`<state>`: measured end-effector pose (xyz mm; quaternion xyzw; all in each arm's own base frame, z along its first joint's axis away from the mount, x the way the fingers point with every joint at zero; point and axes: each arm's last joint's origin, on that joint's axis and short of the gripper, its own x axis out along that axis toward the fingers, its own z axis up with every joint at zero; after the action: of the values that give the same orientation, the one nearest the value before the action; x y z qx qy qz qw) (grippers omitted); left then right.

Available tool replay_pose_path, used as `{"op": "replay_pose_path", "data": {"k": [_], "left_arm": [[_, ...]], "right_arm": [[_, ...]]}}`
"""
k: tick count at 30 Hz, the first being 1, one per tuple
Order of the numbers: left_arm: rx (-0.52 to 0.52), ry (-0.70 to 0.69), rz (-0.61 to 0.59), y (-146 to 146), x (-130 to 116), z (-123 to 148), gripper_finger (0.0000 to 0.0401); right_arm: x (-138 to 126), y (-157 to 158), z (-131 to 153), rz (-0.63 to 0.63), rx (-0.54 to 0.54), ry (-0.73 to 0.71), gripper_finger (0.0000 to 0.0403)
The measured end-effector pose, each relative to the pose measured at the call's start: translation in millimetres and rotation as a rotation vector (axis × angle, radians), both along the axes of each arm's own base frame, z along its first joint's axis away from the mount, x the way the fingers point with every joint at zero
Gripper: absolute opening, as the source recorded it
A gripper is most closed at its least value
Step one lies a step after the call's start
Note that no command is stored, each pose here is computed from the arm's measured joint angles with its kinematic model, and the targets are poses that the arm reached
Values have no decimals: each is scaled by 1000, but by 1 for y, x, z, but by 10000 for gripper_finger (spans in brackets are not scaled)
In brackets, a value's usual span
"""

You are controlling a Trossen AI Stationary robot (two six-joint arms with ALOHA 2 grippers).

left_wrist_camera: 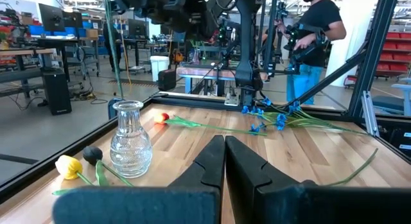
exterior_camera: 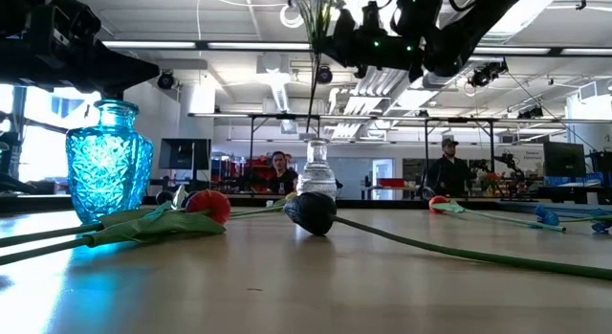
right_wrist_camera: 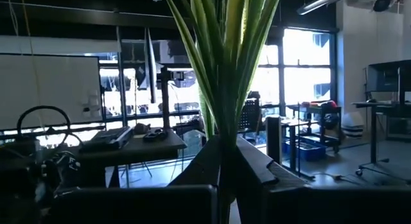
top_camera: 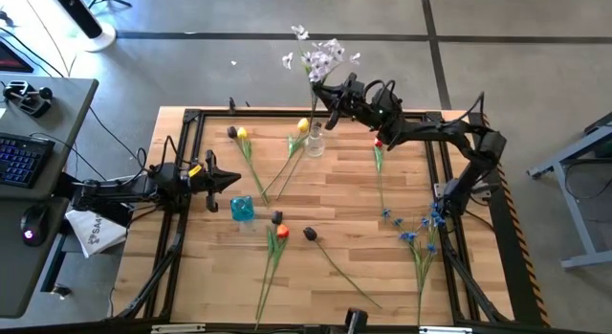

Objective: Sort flowers into vase by color
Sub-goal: Put the white flowers into the transparent vase

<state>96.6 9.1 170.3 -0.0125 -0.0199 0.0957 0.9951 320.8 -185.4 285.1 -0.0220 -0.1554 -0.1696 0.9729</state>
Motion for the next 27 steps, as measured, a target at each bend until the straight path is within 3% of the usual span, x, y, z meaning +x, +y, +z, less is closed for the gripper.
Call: {"op": "replay_pose_path", "data": {"k": [5, 11, 21, 27], "left_arm": [[0, 0, 0, 0, 0, 0, 1], [0, 0, -1, 0, 0, 0, 1], [0, 0, 0, 0, 0, 0, 1], [0, 0, 0, 0, 0, 0, 1]], "right_arm": [[-8, -3, 10, -23, -66, -8, 11], [-7, -5, 2, 40, -15, 74, 11], [-2, -3, -17, 43, 12, 264, 12], [-2, -3, -24, 49, 45, 330, 58]]}}
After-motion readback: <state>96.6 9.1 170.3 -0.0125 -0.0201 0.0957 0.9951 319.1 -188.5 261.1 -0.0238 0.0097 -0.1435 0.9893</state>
